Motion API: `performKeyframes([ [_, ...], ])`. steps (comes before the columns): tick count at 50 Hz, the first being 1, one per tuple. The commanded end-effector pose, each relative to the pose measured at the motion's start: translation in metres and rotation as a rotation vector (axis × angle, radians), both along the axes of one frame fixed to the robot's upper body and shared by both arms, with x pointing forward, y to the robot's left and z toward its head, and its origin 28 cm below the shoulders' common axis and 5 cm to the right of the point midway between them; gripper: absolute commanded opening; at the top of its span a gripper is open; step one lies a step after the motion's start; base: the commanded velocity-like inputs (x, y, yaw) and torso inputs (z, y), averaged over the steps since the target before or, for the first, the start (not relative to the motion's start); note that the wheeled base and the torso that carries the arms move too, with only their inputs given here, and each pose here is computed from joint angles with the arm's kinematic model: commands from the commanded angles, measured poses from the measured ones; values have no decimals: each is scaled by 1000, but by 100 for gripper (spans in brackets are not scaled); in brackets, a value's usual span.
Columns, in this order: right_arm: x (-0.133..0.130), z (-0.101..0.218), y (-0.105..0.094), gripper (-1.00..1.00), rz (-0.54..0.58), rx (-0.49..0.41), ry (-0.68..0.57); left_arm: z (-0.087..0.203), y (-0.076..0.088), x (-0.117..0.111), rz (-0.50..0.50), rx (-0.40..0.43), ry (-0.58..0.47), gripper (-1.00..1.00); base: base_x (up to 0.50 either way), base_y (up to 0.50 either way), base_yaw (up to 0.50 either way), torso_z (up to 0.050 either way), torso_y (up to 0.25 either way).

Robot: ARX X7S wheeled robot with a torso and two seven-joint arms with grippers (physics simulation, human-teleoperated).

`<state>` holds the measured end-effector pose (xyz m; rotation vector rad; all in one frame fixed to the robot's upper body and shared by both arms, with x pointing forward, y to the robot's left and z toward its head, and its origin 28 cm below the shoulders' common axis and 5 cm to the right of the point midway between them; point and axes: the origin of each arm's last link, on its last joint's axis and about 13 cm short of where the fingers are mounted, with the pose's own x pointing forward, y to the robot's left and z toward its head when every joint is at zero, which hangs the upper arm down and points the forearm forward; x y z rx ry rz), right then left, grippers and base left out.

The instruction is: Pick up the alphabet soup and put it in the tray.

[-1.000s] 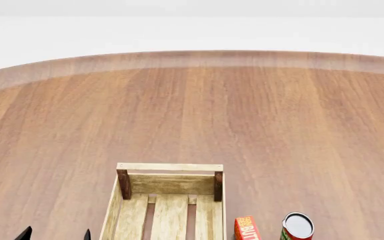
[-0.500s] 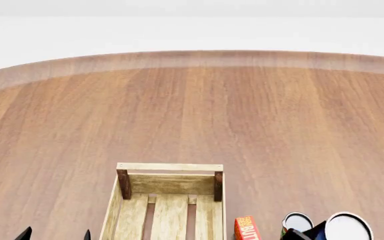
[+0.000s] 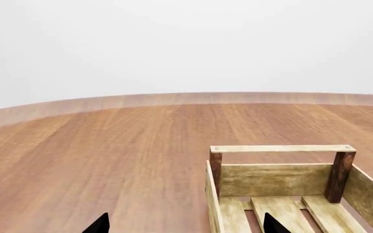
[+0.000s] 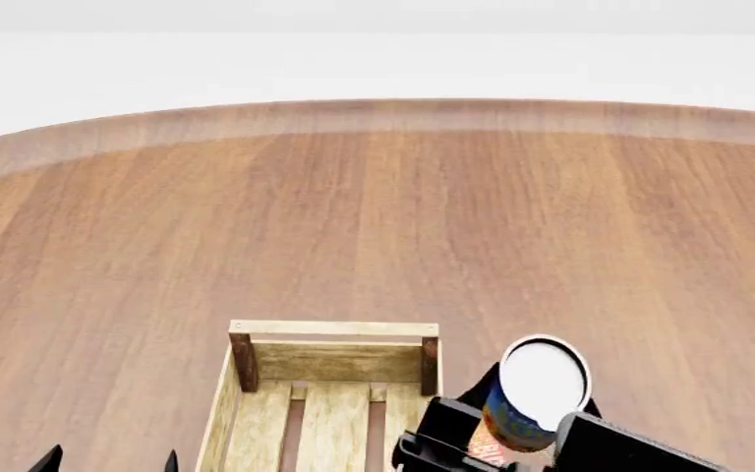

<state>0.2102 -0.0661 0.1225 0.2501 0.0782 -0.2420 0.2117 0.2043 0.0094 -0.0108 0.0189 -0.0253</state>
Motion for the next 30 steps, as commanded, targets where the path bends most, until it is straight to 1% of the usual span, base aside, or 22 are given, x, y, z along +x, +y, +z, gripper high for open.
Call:
performKeyframes([
  [1, 7, 8, 14, -100, 152, -20, -57, 0, 0, 0, 0, -1, -1, 100, 0, 0, 0, 0, 0],
  [5, 11, 8, 16, -100, 182, -15, -60, 0, 0, 0, 0, 0, -2, 100, 0, 0, 0, 0, 0],
  [11, 19, 2, 21, -100, 277, -29, -34, 1, 0, -1, 0, 0, -3, 100, 0, 0, 0, 0, 2],
  [13, 20, 0, 23, -100, 294, -17, -40, 1, 0, -1, 0, 1, -3, 100, 0, 0, 0, 0, 0],
  [14, 21, 0, 25, -100, 322, -43, -26, 1, 0, -2, 0, 1, -3, 100, 0, 0, 0, 0, 0],
  [21, 29, -1, 29, -100, 383, -42, -36, 1, 0, -1, -1, -1, -3, 100, 0, 0, 0, 0, 0],
  [26, 35, -5, 31, -100, 454, -63, -33, 1, 0, -1, -1, 0, -4, 100, 0, 0, 0, 0, 2],
  [30, 40, -5, 33, -100, 477, -82, -21, 1, 0, -1, 0, 0, -2, 100, 0, 0, 0, 0, 0],
])
